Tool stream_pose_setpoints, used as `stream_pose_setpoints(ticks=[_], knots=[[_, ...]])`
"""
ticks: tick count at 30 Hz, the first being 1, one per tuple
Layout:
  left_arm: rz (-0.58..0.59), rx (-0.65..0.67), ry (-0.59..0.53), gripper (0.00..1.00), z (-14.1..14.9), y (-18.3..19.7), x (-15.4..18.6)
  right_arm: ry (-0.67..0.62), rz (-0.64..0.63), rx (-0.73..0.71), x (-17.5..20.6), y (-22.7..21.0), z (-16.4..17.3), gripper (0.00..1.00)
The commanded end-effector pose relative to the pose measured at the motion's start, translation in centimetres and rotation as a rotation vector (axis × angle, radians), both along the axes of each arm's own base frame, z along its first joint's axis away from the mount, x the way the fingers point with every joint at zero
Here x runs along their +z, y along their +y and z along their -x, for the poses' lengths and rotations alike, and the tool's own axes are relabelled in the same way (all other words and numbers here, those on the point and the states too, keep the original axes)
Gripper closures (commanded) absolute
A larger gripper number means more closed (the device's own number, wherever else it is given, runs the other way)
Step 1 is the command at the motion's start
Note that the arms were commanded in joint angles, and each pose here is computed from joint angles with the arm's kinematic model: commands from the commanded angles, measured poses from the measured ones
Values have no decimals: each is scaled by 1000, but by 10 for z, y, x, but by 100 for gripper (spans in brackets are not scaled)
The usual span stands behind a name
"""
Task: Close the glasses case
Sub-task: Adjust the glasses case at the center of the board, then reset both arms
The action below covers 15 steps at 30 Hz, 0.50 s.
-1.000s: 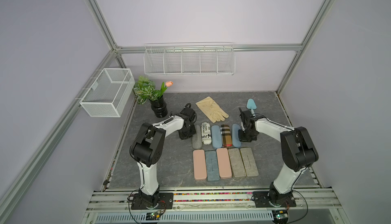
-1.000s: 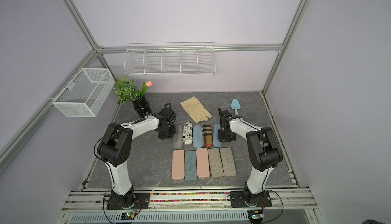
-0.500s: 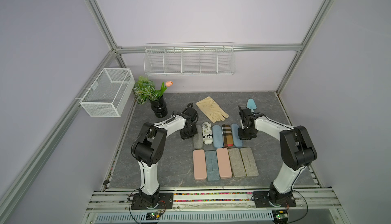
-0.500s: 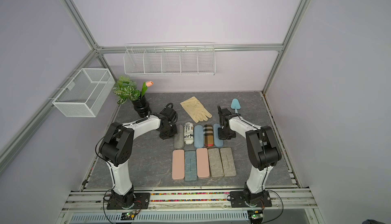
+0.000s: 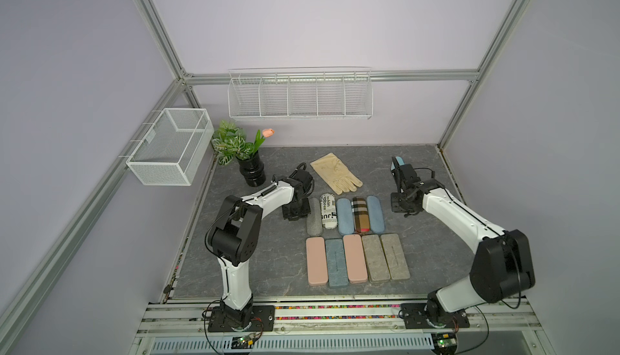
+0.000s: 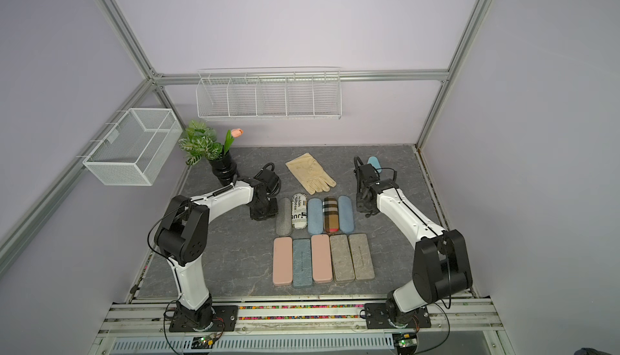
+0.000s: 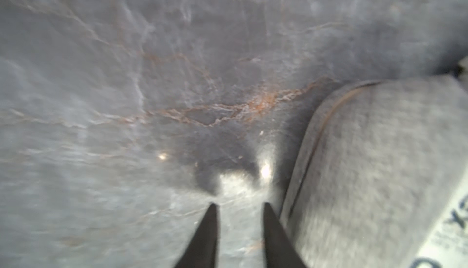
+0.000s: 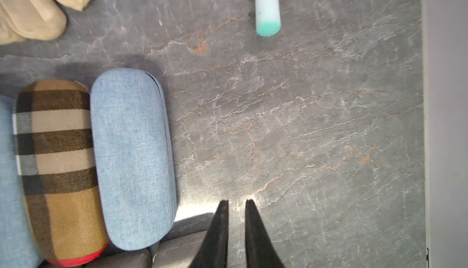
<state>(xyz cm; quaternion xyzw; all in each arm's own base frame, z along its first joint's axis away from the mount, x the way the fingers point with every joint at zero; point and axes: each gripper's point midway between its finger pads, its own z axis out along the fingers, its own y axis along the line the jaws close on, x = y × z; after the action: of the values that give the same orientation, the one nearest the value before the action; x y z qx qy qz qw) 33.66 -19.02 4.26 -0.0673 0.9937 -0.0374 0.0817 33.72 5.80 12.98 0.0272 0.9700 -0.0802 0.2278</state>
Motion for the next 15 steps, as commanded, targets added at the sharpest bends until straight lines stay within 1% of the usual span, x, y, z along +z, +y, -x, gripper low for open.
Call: stream_pose_setpoints(ticks=[1, 3, 4, 5, 6, 7, 8, 10, 15], knots=[[-32, 15, -104, 34, -11, 13, 43, -20, 21, -32, 9, -13, 17, 76], [-49, 19, -135, 17, -10, 19, 57, -59, 7, -39, 18, -15, 23, 68], [-63, 23, -149, 12, -9, 24, 63, -76, 0, -41, 22, -16, 26, 60], [-72, 25, -166, 9, -8, 27, 70, -92, -4, -47, 25, -18, 28, 52], [-87, 29, -187, 5, -7, 32, 78, -111, -7, -55, 30, -20, 32, 36], [-101, 34, -210, 0, -7, 37, 85, -130, -13, -60, 34, -21, 34, 11], [-115, 42, -237, 0, -6, 43, 92, -145, -17, -61, 38, -22, 37, 10], [-143, 62, -301, 0, -5, 54, 107, -177, -22, -68, 45, -25, 41, 11], [-169, 111, -469, 0, -1, 78, 142, -248, -23, -75, 60, -31, 48, 11]])
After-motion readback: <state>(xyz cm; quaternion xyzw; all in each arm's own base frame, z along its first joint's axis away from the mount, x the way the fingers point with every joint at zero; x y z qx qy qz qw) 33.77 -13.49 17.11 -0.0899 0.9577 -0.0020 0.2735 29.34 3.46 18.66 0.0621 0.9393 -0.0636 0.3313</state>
